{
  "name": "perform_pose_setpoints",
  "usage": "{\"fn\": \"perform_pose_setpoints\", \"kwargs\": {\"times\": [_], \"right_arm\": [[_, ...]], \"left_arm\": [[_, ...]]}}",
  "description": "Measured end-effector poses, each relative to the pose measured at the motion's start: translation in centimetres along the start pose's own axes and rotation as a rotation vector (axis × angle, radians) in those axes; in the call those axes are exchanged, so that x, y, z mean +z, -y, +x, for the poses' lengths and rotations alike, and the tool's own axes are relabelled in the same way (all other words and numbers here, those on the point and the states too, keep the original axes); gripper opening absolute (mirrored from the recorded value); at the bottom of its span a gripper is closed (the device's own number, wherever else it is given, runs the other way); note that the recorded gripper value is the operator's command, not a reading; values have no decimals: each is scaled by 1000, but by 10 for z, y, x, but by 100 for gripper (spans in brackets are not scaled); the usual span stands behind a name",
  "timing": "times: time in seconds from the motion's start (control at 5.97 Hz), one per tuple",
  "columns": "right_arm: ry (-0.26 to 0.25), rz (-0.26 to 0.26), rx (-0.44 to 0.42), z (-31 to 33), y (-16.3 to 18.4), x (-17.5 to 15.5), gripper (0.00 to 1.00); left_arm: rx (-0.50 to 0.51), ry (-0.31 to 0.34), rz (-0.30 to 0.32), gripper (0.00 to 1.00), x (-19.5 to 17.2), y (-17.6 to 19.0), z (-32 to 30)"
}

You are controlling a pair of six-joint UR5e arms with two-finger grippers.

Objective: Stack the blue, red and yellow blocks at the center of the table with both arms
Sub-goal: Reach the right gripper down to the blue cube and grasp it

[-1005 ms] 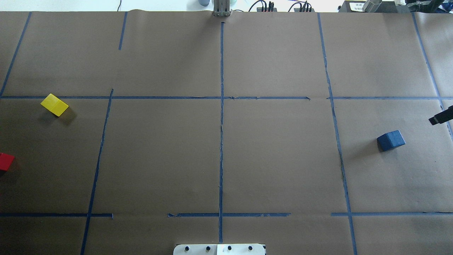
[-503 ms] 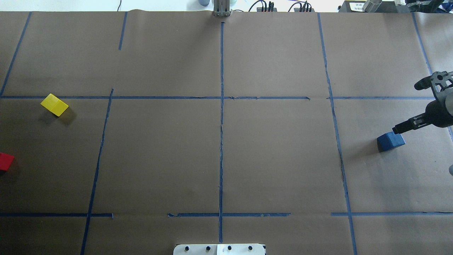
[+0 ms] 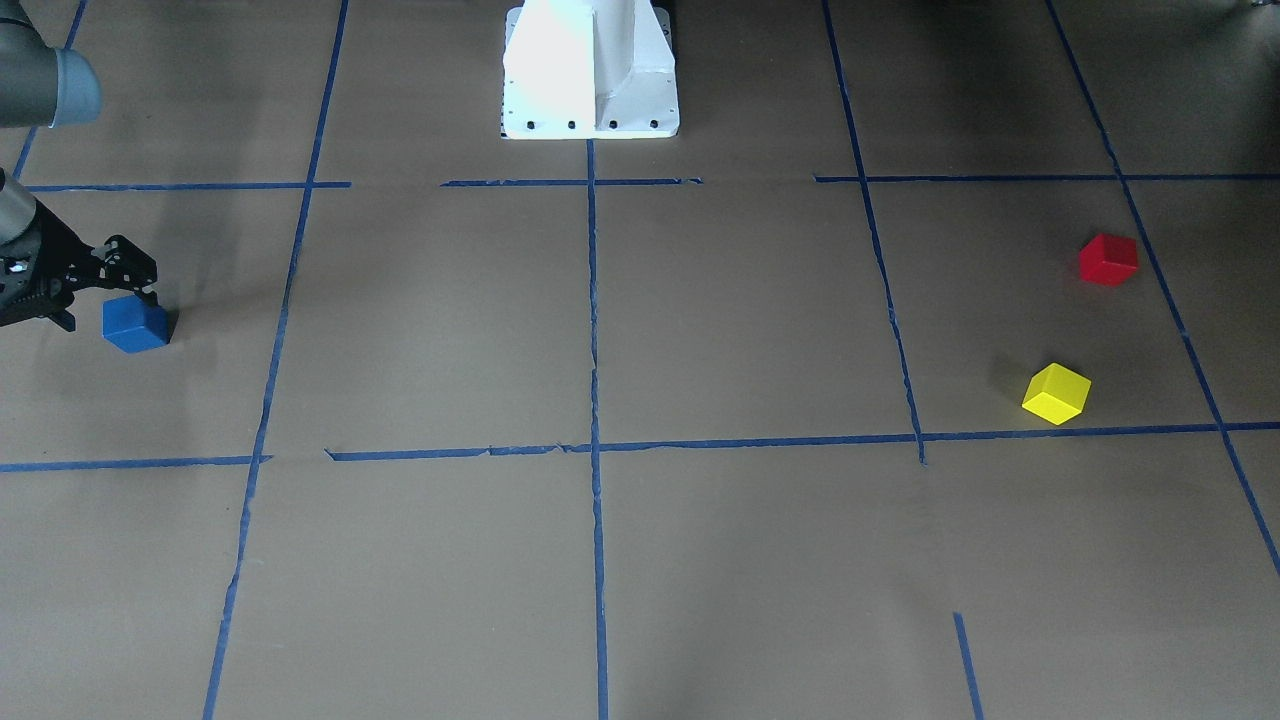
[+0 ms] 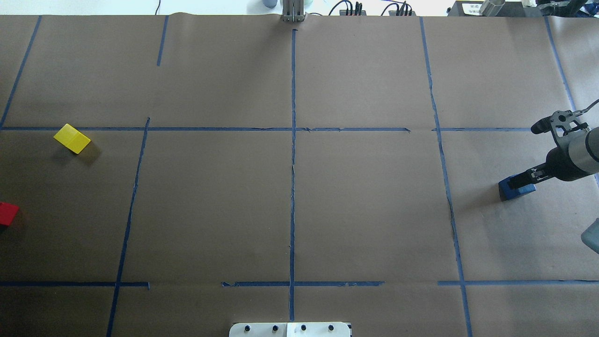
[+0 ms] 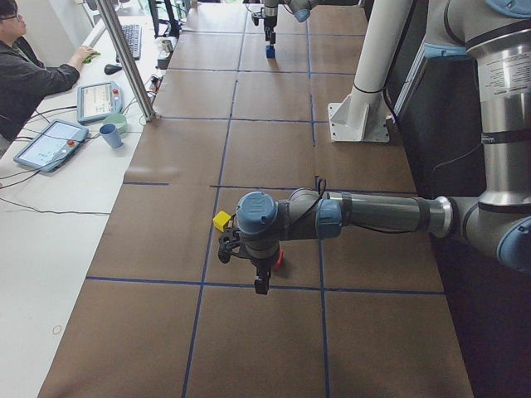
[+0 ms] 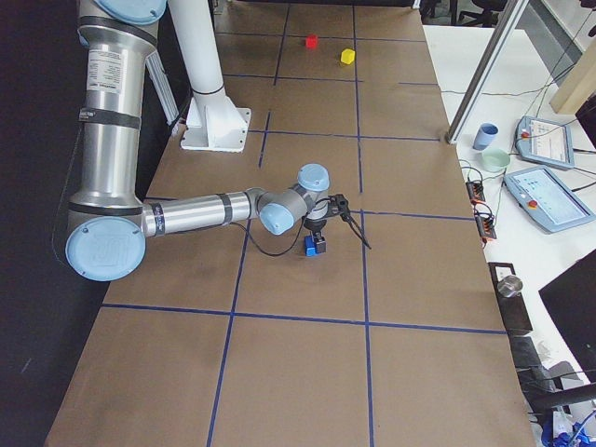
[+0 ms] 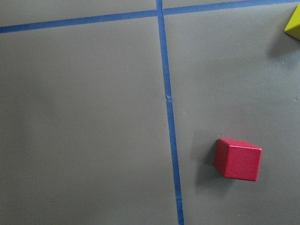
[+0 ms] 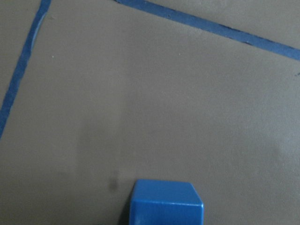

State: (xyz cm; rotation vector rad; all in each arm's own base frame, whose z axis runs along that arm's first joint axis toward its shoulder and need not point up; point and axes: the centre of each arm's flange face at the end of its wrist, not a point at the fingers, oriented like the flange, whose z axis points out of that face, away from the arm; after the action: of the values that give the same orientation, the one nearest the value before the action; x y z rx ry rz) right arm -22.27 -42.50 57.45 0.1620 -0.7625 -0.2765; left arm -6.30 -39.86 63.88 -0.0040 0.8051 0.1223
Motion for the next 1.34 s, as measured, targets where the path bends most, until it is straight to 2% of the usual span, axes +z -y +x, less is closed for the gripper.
{"fn": "perform_pose_setpoints", "kwargs": {"times": [0.17, 0.34, 0.5, 0.67, 1.01, 1.34], "right_arm": [[-6, -20, -1, 1, -3, 11, 99], [-13, -36, 0, 3, -5, 20, 49], [-16, -45, 1, 4, -7, 24, 14], [-15, -49, 3, 5, -7, 26, 6], [5, -25, 24, -10, 3, 15, 5], [72, 39, 120, -73, 47, -6, 6]], "left_arm": [[-1, 0, 0, 100, 0, 0, 0], [-1, 0, 0, 100, 0, 0, 0], [0, 0, 0, 100, 0, 0, 0], [0, 0, 0, 100, 0, 0, 0], [-1, 0, 0, 100, 0, 0, 0], [1, 0, 1, 100, -1, 0, 1]]}}
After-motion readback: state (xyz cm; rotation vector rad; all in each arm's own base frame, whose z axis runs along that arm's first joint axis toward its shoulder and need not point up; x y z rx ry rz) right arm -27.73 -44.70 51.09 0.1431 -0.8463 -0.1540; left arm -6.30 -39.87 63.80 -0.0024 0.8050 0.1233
